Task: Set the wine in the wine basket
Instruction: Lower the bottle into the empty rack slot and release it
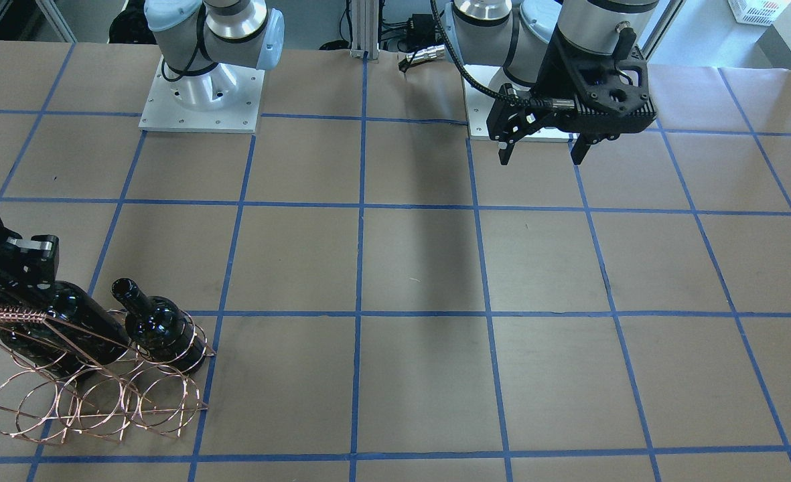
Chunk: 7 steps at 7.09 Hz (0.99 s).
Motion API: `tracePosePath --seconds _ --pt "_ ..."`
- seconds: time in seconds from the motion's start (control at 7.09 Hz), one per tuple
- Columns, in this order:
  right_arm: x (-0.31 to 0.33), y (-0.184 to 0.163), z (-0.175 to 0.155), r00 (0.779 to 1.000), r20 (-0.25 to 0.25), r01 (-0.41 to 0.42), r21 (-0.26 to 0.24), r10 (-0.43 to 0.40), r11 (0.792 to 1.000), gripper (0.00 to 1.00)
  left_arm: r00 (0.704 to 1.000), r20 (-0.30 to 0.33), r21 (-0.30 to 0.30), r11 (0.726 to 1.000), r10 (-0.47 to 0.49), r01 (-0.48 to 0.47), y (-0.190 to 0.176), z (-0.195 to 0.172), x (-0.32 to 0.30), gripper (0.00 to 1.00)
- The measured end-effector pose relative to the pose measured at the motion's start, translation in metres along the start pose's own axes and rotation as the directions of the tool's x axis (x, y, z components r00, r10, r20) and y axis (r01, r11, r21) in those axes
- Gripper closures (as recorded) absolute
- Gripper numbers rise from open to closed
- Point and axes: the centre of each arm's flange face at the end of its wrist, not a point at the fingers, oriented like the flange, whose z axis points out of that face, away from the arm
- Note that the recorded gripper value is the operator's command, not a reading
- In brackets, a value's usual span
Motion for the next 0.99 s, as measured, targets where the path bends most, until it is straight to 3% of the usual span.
tracePosePath --seconds 0.71,0.99 --pt "0.000 -0.002 0.041 1.000 0.006 0.002 0.002 -0.002 1.000 0.82 1.000 0.000 -0.002 1.000 0.000 0.000 0.001 0.001 0.000 0.00" --pt "-0.001 -0.003 0.057 1.000 0.012 0.001 -0.017 -0.001 1.000 0.67 1.000 0.000 -0.002 1.000 0.000 0.000 0.001 0.001 0.000 0.00"
